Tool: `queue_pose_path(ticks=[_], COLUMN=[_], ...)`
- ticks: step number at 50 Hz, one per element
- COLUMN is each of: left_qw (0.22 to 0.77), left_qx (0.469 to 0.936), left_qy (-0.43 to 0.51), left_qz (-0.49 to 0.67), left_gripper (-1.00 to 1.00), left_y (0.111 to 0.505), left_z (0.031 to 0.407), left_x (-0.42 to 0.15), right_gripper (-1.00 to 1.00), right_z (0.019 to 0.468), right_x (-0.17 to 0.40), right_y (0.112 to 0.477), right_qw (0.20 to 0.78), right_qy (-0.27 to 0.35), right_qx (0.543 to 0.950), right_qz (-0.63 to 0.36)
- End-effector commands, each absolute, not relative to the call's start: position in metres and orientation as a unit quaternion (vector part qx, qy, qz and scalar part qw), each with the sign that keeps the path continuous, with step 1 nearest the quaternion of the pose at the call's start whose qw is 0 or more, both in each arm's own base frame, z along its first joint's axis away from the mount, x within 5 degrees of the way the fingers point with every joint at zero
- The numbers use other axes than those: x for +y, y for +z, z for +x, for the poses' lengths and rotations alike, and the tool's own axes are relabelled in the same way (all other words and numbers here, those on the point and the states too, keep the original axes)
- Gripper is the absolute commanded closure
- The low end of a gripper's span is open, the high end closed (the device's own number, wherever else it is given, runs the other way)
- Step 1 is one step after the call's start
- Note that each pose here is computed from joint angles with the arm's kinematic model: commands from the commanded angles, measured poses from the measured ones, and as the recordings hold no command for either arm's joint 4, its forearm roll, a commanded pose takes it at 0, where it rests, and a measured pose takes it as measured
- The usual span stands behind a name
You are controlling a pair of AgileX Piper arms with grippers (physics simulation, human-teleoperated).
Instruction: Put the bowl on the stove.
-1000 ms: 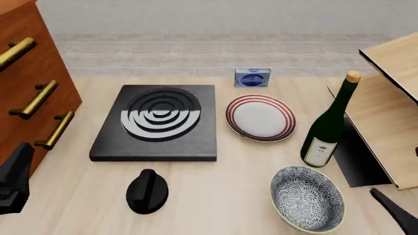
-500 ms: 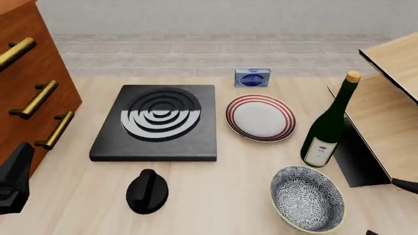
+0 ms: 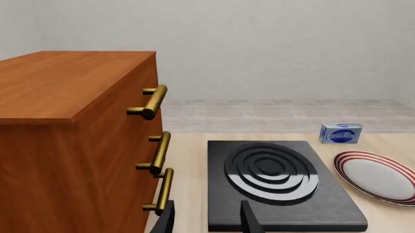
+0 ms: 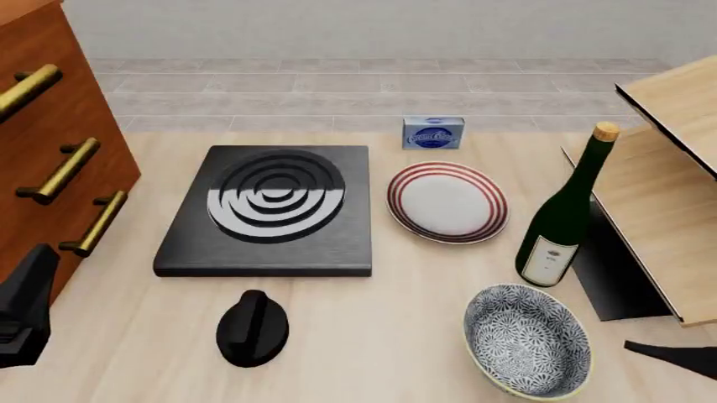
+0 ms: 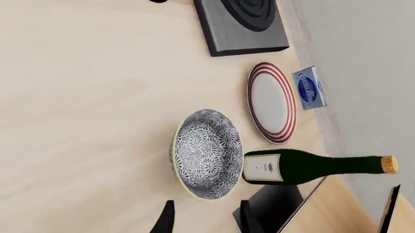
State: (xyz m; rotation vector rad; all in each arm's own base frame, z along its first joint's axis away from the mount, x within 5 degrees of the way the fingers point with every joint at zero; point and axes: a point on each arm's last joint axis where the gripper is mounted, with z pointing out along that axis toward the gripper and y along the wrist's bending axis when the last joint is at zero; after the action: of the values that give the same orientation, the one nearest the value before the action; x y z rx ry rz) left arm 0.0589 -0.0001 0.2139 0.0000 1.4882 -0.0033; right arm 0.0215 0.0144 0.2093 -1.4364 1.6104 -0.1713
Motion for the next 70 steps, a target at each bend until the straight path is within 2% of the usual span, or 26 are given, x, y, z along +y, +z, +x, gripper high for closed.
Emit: queue_pose_path(ticks=[1,23,70], left_qw=[0.736,0.736,0.736], left_qx=[0.677,0.677,0.677], left_qy=[-0.001,-0.002,-0.002], left_qz=[0.000,0.000,0.000], left_gripper=[-1.00,-1.00,-1.00], left_y=[0.214,0.214,0.214], left_z=[0.059,0.059,0.059], left_x=[0.000,0.000,0.000], right_gripper=[-1.00,-1.00,-1.00], right_z=[0.026,0.047,0.074], right_x=[0.018,0.035,0.052], right_y=[0.180,0.151,0.143], right_qw=[0.428,0.394,0.373], right_qy=[-0.066,-0.051,-0.058], right_qx=[0.657,0.656,0.667], right_qz=[-0.617,-0.641,-0.642])
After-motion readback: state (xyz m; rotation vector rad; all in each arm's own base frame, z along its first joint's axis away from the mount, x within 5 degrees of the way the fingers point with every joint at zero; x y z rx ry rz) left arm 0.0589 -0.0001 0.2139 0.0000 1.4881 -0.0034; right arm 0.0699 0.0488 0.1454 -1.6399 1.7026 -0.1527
